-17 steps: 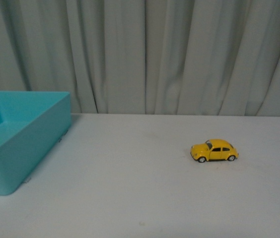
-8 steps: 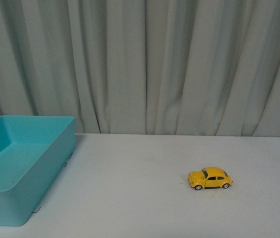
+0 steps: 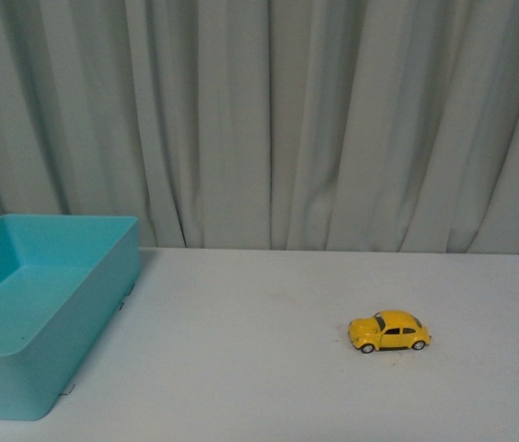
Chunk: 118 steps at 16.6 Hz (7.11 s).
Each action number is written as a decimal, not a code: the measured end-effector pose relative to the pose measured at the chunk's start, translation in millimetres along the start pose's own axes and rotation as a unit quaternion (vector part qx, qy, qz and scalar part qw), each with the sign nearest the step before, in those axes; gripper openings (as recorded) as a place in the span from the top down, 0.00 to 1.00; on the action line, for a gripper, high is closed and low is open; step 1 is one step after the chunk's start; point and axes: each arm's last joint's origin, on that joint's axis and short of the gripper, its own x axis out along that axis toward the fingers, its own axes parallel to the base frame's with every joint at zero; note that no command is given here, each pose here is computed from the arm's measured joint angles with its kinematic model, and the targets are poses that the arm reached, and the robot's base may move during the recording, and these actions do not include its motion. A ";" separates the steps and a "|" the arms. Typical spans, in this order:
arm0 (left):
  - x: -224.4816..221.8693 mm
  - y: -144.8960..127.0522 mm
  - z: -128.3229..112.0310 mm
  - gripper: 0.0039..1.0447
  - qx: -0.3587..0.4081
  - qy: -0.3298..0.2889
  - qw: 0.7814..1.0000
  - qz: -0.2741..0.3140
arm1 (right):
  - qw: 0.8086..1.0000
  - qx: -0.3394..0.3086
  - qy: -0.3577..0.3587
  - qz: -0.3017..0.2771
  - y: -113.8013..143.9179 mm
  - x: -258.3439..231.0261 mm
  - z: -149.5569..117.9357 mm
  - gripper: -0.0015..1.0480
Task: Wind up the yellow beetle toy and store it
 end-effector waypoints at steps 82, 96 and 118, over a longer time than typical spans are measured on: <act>0.0 0.0 -0.1 0.06 0.000 0.001 1.000 0.000 | 0.574 -0.438 0.294 0.627 38.9 300.6 -92.3 0.27; 0.0 0.0 -0.1 0.06 0.000 0.001 1.000 0.000 | 0.612 -0.404 0.325 0.597 36.2 296.5 -95.9 0.60; 0.0 0.0 -0.1 0.06 0.000 0.001 1.000 0.000 | 0.706 -0.300 0.355 0.535 -112.6 214.7 -115.6 0.61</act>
